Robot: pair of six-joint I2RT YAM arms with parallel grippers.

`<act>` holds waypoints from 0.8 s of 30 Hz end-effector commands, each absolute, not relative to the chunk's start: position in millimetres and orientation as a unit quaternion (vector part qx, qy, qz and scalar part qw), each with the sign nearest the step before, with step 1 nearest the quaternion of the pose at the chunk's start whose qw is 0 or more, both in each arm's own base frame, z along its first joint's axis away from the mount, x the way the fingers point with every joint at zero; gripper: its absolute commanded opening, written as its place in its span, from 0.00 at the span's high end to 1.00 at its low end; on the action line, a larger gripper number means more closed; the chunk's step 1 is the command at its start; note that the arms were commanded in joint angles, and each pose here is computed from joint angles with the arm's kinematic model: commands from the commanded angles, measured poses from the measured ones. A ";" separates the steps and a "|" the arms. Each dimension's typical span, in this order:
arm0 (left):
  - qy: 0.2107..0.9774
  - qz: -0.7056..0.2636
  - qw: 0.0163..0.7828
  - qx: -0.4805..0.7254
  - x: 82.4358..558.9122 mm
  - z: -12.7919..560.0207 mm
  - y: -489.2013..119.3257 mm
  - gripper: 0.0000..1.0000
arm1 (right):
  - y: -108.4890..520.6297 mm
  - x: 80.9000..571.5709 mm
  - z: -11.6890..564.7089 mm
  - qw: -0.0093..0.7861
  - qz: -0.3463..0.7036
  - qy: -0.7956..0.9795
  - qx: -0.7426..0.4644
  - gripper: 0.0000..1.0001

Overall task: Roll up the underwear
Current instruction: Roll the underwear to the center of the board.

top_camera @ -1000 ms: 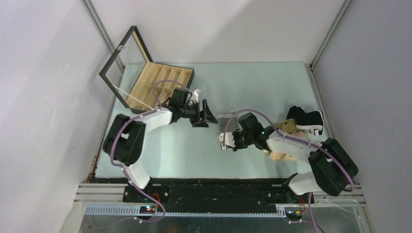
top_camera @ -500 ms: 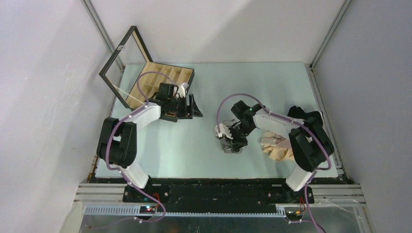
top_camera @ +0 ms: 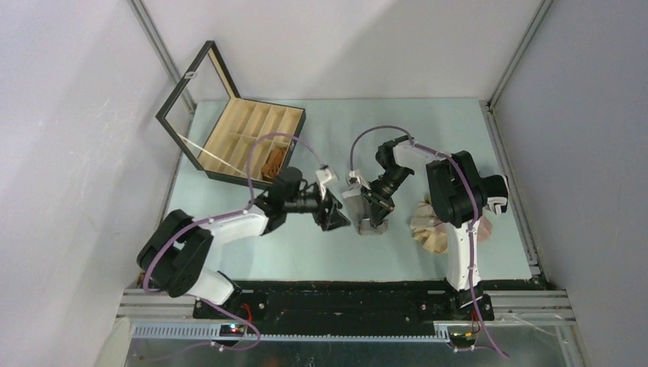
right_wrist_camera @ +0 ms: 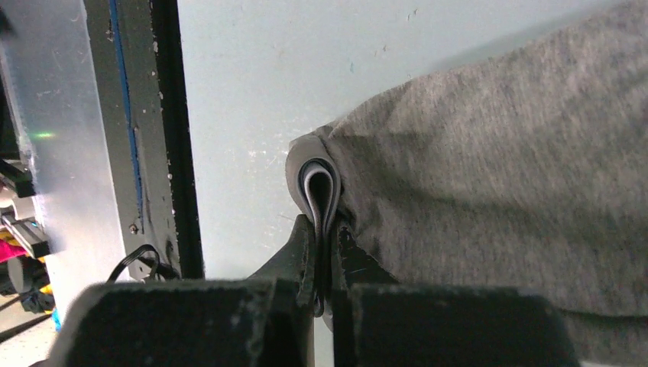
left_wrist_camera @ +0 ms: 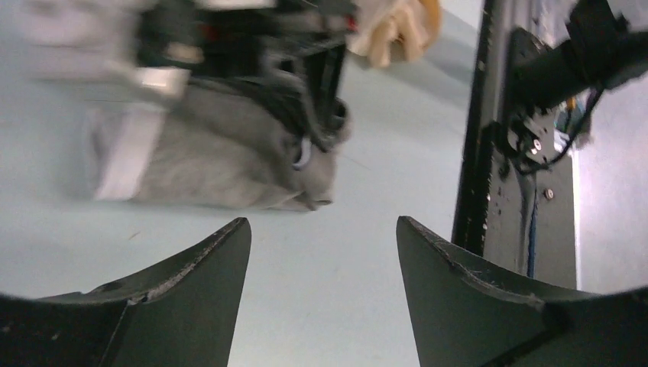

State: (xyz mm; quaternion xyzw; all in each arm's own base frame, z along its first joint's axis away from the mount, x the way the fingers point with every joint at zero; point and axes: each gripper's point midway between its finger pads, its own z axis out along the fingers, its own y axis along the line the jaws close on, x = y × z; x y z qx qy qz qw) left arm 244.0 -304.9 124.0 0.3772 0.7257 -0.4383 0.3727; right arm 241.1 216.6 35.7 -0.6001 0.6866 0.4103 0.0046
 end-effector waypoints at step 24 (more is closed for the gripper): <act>0.645 -0.498 0.407 0.412 213.9 76.2 -382.7 0.43 | 231.4 221.4 57.0 0.007 0.433 0.684 -0.587 0.99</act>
